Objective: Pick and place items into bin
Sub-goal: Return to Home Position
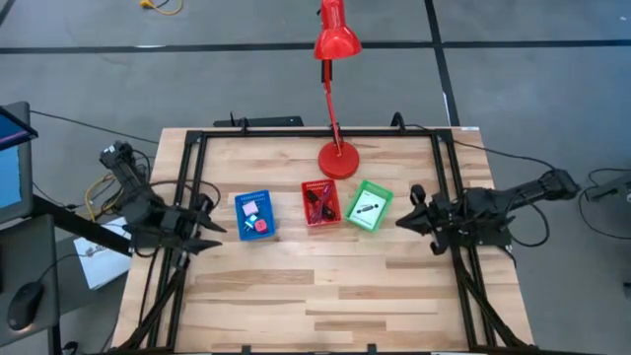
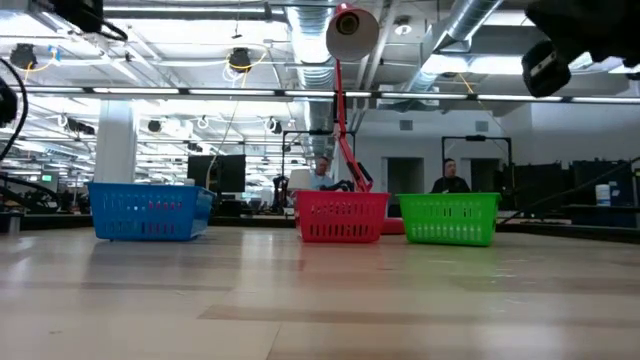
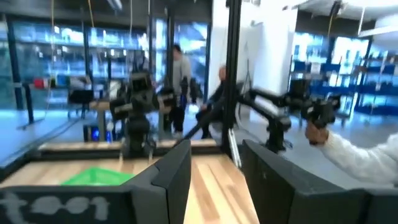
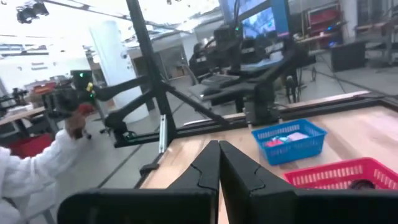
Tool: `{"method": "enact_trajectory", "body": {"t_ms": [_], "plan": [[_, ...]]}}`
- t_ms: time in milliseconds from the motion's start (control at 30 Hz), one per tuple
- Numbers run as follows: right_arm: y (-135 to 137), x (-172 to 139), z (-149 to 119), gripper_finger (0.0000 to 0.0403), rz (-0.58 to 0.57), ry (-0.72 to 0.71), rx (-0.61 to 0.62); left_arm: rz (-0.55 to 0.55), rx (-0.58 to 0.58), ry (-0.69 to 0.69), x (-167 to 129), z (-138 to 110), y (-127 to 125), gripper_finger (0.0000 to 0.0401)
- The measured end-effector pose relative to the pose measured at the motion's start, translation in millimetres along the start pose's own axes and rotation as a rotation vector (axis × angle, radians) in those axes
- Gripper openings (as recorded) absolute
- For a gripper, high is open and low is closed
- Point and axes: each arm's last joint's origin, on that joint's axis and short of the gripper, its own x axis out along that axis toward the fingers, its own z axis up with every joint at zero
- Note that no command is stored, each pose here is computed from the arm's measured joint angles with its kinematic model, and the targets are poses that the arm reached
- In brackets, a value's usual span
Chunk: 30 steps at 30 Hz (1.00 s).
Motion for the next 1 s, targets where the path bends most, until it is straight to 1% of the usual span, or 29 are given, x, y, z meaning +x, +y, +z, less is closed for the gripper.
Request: {"method": "enact_trajectory", "body": {"t_ms": [100, 167, 267, 367, 433, 567, 633, 733, 867, 933, 1000], "plan": [[-2.0, -6.3, -7.5, 0.0000, 0.004, -0.023, -0.001, -0.023, -0.013, -0.046, -2.4, -18.6, 1.4, 0.0130], [-3.6, -10.0, -13.6, 0.0000, 0.006, -0.038, 0.000, -0.045, -0.049, -0.062, -3.6, -33.1, 2.0, 0.0130], [-5.4, -14.2, -20.5, 0.0000, 0.011, -0.061, 0.008, -0.017, -0.109, -0.072, -3.7, -48.0, 4.7, 0.0130], [-6.7, -17.9, -24.0, 0.0000, 0.011, -0.075, 0.002, 0.011, -0.122, -0.042, -0.5, -49.2, 6.5, 0.0130], [-8.4, -20.3, -27.6, 0.0000, -0.005, -0.046, -0.001, 0.017, -0.073, -0.056, 1.0, -44.7, 7.7, 0.0130], [-12.4, -22.9, -30.9, 0.0000, -0.079, -0.024, -0.005, -0.046, 0.010, -0.114, -1.3, -37.3, 8.4, 0.0130], [-13.2, -22.9, -30.4, 0.0000, -0.087, -0.032, -0.005, -0.057, 0.029, -0.132, -3.4, -35.3, 9.2, 0.0130], [-14.5, -22.9, -30.4, 0.0000, -0.099, -0.030, -0.007, -0.033, 0.043, -0.139, -6.8, -33.9, 11.9, 0.0130], [-14.6, -22.8, -30.3, 0.0000, -0.085, -0.028, -0.027, 0.023, 0.040, -0.096, -10.8, -37.7, 15.8, 0.0130], [-14.7, -22.6, -31.0, 0.0000, -0.082, -0.029, -0.049, 0.008, 0.040, -0.082, -12.4, -39.4, 16.3, 0.0130], [-15.4, -22.4, -34.2, 0.0000, -0.088, -0.010, -0.053, -0.036, 0.031, -0.096, -13.2, -40.5, 15.4, 0.0130]]}}
